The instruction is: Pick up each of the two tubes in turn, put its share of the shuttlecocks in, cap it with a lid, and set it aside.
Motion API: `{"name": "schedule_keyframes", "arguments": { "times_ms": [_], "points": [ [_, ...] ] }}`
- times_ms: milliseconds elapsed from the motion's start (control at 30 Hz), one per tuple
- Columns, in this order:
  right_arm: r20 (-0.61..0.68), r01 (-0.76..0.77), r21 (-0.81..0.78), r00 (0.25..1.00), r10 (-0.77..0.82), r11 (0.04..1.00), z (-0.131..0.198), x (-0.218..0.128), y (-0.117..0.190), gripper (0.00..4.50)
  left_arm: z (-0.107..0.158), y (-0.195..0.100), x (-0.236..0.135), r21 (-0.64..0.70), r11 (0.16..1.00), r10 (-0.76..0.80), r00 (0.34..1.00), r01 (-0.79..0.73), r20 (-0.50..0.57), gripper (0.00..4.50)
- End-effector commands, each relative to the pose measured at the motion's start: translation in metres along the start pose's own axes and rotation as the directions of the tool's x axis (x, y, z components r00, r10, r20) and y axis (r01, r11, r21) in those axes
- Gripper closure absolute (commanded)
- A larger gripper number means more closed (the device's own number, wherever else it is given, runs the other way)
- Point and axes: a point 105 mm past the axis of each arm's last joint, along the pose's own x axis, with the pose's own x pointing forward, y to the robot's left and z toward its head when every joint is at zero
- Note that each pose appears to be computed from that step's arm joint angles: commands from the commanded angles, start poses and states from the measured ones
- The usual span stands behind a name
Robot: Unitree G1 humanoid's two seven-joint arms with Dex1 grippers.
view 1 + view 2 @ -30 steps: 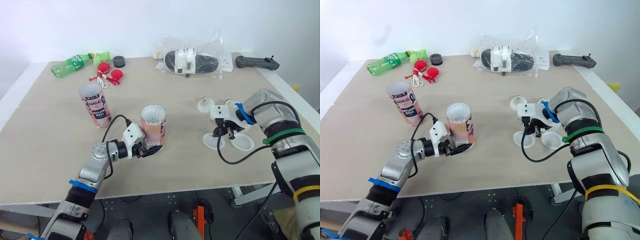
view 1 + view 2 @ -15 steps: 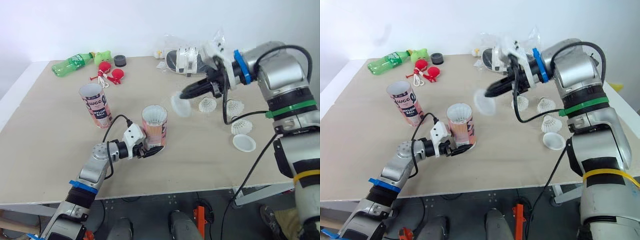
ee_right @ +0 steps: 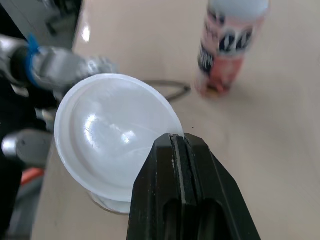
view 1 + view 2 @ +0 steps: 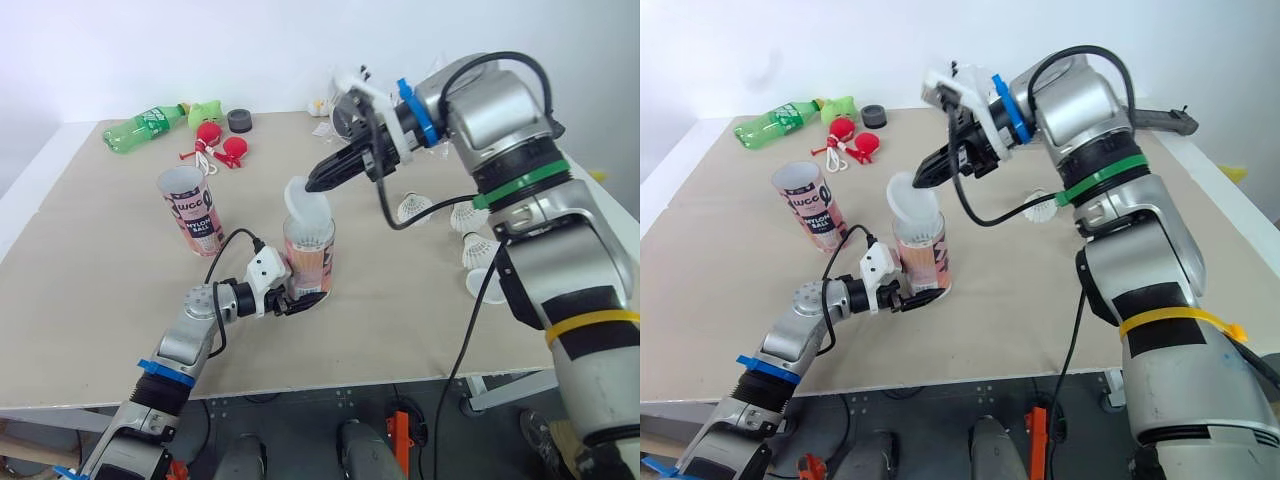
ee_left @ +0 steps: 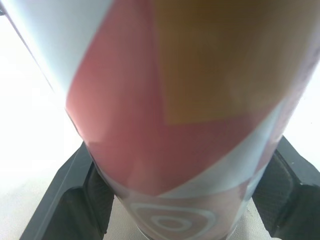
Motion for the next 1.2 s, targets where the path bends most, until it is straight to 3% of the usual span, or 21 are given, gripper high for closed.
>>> {"name": "schedule_keyframes", "arguments": {
  "times_ms": [33, 800, 1200],
  "points": [
    [-0.061, -0.03, -0.105, 0.998, 0.023, 0.994, 0.018, -0.001, 0.005, 4.43, -0.026, -0.009, -0.001, -0.046, 0.999, -0.03, 0.995, 0.026, -0.098, 1.37],
    [-0.285, -0.101, -0.179, 0.958, 0.047, 0.979, -0.007, 0.007, 0.01, 4.43, -0.033, -0.011, 0.002, -0.051, 0.998, -0.049, 0.989, 0.042, -0.139, 1.37],
    [-0.33, -0.126, -0.252, 0.943, 0.037, 0.959, 0.006, 0.009, 0.011, 4.43, -0.035, -0.016, 0.006, -0.058, 0.997, -0.065, 0.988, 0.058, -0.137, 1.37]
  ]
}}
